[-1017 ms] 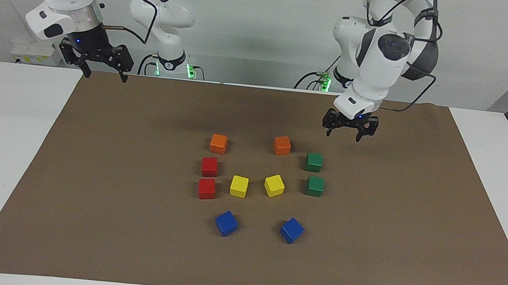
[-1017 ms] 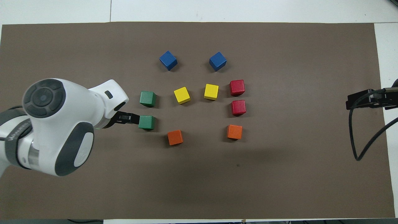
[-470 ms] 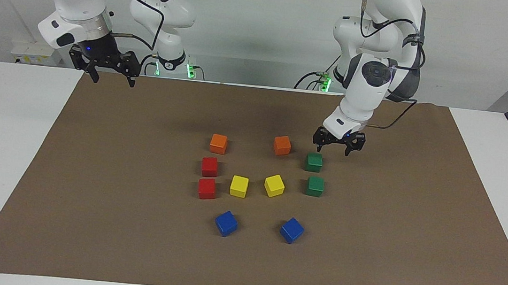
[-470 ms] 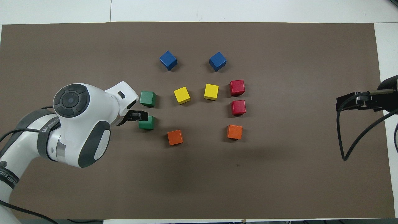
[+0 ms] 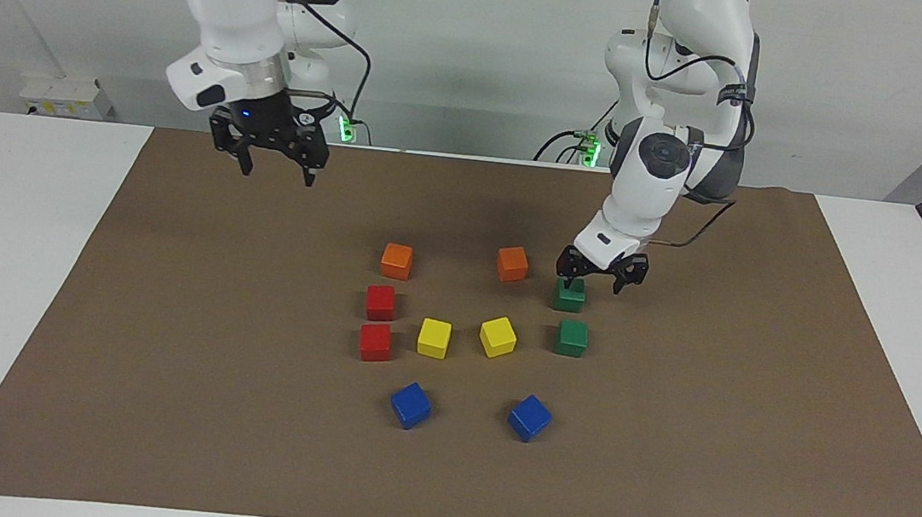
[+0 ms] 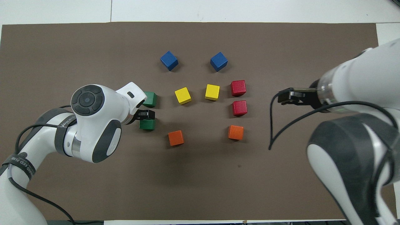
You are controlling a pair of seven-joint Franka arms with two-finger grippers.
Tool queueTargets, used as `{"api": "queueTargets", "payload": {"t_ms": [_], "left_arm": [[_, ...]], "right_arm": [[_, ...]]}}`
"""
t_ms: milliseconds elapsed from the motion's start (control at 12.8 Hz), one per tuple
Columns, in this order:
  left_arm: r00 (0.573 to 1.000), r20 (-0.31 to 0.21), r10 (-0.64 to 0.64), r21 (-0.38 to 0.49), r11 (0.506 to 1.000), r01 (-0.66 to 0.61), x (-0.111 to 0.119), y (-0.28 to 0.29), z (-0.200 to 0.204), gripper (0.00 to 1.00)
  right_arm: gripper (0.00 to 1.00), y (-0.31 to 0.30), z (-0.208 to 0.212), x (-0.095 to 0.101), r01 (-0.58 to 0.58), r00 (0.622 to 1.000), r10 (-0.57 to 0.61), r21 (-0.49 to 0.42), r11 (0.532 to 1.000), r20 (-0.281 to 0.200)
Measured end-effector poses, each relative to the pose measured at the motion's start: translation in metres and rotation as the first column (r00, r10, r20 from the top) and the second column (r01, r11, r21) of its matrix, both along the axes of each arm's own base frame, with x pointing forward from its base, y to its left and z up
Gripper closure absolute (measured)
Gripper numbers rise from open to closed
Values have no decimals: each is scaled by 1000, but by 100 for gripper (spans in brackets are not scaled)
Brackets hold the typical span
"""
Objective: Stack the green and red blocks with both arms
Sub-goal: 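Lift the green cube while the right gripper grasps the nearer red cube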
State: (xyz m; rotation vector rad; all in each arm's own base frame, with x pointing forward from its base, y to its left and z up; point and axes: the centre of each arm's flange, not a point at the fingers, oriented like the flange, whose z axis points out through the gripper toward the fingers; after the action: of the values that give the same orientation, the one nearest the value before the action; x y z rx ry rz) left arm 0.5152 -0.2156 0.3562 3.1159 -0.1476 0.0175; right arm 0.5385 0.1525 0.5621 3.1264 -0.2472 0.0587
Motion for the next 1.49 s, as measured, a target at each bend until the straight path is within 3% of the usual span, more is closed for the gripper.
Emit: {"api": "queueTargets", "payload": {"t_ms": [235,470,626,861,1096,1174,1409,1487], "left_arm": [[1000,-14,-3,3,1000,3,0,-7,-17,0],[1000,-27,-2,7,1000,2,-2,-13,-30,0],[999,-39,-4,12,1000,4,-3,-18,-39,0],[999,-43,14,13,1000,-14,-3,-20,-50,0],[999,-42,21,12,1000,-21,-2,-21,-55,0],[999,-36,22,9,1000,-22,-1,-21,-55,7],[999,-34,22,7,1000,-22,-1,-21,-55,12],[999,-34,22,7,1000,-22,-1,-21,-55,25]], "right_arm": [[0,51,-53,19,46,999,-46,15,999,9],[0,64,-100,36,46,998,-47,32,998,35],[0,68,-134,35,21,998,-23,40,999,54],[0,72,-164,28,-10,1000,9,29,1000,28],[0,70,-175,23,-130,992,130,15,991,6],[0,69,-178,22,-154,988,154,12,988,1],[0,68,-183,20,-183,983,184,9,983,-7],[0,68,-186,20,-186,982,186,9,982,-7]]}}
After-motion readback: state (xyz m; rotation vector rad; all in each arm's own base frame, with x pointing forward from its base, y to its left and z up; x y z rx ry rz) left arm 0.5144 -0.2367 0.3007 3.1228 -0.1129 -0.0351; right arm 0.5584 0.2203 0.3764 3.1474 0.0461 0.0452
